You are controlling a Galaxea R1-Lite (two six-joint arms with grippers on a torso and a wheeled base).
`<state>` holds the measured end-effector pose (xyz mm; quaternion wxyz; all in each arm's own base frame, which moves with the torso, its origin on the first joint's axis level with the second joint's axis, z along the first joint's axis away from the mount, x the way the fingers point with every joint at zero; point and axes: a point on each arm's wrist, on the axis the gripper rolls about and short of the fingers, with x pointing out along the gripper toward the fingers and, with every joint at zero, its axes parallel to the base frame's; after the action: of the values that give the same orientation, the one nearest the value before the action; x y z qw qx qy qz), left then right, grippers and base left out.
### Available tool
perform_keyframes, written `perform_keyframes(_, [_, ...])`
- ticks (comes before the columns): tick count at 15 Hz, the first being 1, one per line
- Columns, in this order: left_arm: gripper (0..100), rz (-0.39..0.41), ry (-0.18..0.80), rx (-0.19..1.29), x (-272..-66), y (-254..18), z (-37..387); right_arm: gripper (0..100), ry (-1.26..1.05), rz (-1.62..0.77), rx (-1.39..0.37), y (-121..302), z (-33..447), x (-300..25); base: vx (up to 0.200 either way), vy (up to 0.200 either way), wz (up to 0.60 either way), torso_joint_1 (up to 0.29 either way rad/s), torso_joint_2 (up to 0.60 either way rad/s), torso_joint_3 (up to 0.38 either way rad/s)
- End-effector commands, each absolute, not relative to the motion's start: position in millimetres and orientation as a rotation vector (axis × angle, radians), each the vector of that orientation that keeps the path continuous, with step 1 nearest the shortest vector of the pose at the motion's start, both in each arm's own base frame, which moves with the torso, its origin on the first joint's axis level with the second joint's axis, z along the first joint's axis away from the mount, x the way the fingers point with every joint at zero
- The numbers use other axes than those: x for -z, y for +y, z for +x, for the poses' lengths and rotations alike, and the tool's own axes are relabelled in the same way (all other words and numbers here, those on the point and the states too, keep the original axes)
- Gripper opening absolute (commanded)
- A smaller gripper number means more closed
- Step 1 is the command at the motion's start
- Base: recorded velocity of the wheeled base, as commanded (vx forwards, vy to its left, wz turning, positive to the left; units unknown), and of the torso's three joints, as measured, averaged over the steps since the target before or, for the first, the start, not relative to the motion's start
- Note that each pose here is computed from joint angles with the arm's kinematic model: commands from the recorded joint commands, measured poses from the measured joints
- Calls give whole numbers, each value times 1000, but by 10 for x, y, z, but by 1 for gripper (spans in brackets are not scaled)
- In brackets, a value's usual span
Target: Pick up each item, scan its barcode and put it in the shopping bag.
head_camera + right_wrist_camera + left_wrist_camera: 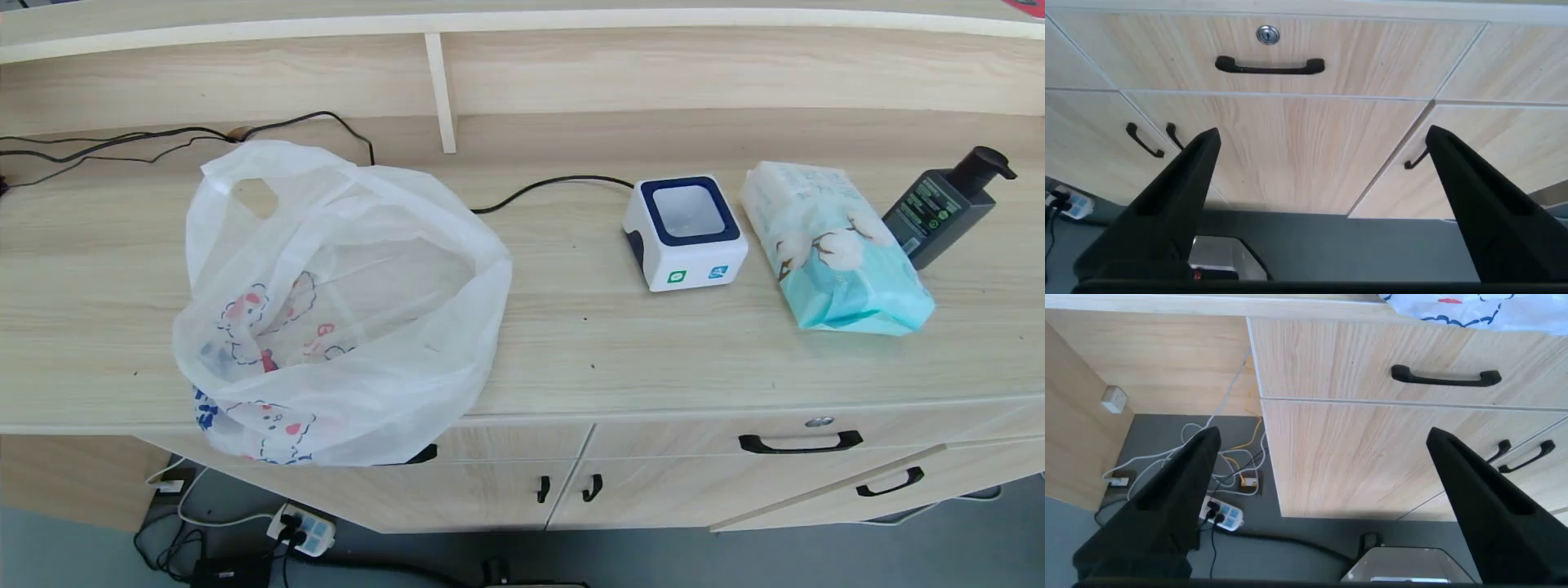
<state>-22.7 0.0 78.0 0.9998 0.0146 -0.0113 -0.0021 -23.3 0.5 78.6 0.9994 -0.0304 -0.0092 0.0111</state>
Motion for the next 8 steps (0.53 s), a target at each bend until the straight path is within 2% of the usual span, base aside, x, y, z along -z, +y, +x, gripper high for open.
perform_keyframes(1, [100,29,-25,3,-782,0,-227,100,-68,-68,-94,11,-252,-1236,0,0,0,0,0,0])
perform_keyframes(2, [100,29,-25,3,-782,0,-227,100,-31,-65,-102,14,-170,-1458,0,0,0,0,0,0])
perform_keyframes(4, [100,29,-25,3,-782,0,-227,100,8,-66,-135,34,313,-2259,0,0,0,0,0,0])
perform_keyframes(5, [100,32,-25,3,-782,0,-227,100,29,-62,-151,66,769,-2678,0,0,0,0,0,0])
perform_keyframes(8, [100,29,-26,3,-783,0,-227,100,65,-56,-244,187,1586,-3103,0,0,0,0,0,0])
